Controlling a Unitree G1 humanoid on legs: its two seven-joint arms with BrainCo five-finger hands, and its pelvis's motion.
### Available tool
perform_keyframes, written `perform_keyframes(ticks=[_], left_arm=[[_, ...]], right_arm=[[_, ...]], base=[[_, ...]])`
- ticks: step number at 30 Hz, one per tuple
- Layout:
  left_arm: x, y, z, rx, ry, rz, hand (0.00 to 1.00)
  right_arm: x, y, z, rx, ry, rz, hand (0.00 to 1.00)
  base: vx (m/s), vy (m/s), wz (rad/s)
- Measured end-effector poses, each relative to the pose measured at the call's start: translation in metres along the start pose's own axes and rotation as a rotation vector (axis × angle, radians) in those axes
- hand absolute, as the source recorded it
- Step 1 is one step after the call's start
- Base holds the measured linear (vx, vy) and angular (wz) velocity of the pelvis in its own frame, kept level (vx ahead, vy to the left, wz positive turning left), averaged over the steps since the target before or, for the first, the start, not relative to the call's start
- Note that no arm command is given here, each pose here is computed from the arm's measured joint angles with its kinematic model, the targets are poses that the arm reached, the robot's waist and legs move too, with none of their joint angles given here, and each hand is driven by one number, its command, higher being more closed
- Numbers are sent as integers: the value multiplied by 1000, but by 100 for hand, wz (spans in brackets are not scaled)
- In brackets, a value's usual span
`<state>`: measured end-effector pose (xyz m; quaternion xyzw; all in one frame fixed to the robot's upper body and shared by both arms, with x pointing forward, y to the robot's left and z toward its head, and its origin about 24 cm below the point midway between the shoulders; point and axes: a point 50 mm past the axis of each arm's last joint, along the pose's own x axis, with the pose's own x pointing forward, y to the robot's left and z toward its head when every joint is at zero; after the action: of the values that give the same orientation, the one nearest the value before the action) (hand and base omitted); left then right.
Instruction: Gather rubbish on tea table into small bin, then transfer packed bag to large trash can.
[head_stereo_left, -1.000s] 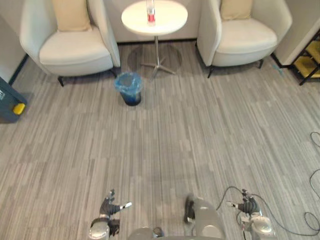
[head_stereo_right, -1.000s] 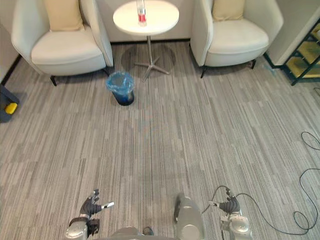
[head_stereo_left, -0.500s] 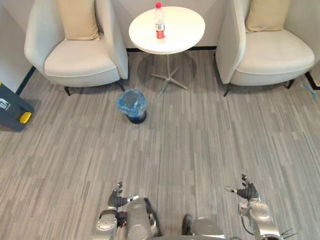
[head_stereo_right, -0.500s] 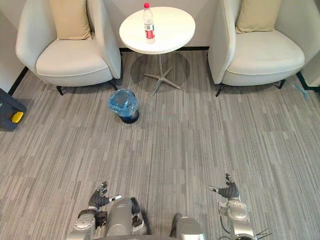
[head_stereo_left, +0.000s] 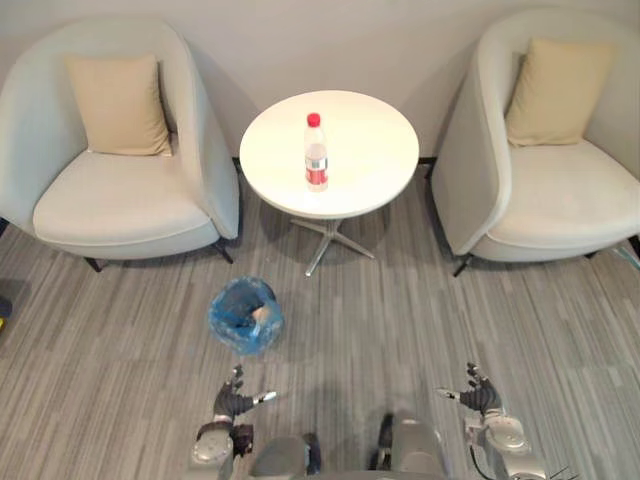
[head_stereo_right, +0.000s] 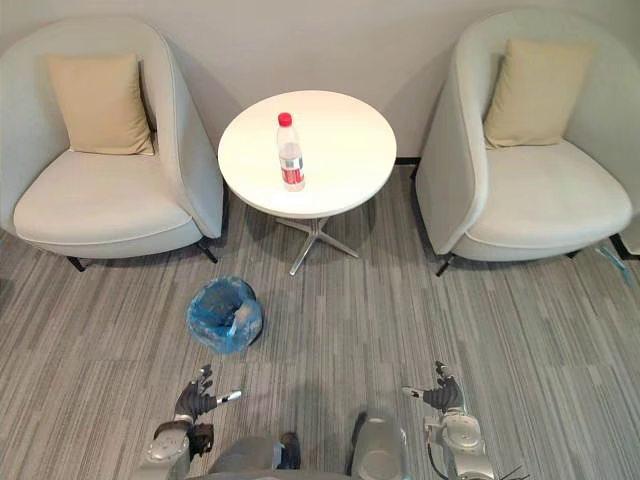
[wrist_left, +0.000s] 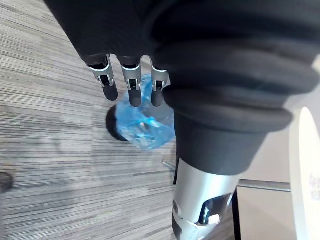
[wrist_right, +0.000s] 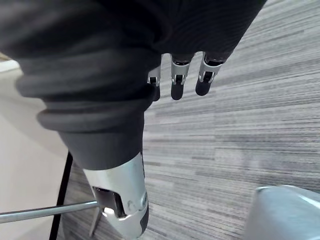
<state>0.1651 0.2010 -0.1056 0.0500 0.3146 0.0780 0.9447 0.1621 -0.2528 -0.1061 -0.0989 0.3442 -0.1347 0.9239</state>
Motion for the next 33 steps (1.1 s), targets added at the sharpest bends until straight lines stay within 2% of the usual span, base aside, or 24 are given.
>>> perform_keyframes(ticks=[2, 5, 7, 15, 20, 24, 33], left_arm=[[2, -8, 3, -12, -5, -13, 0], [3, -16, 7, -25, -20, -32, 0], [-1, -23, -2, -40, 12, -40, 0], [-4, -29, -7, -42, 28, -58, 0], [-6, -21, -13, -13, 47, -45, 0], [-7, -15, -16, 19, 57, -36, 0], [-9, -1, -20, 55, 66, -12, 0]], right_arm=[[-3, -9, -7, -16, 23, -23, 0], [2, -19, 6, -4, -22, -59, 0], [-2, -25, 0, -31, -9, -61, 0], [-5, -8, 8, 72, -59, -54, 0], [-9, -9, 7, 50, -69, -66, 0], [-6, 1, 25, 22, -134, -31, 0], [-26, 22, 84, -32, -450, 59, 0]], base=[[674, -238, 61], [630, -301, 49], [401, -299, 65], [359, -104, 10], [241, 75, -12], [98, 62, -12], [-26, 13, 12]])
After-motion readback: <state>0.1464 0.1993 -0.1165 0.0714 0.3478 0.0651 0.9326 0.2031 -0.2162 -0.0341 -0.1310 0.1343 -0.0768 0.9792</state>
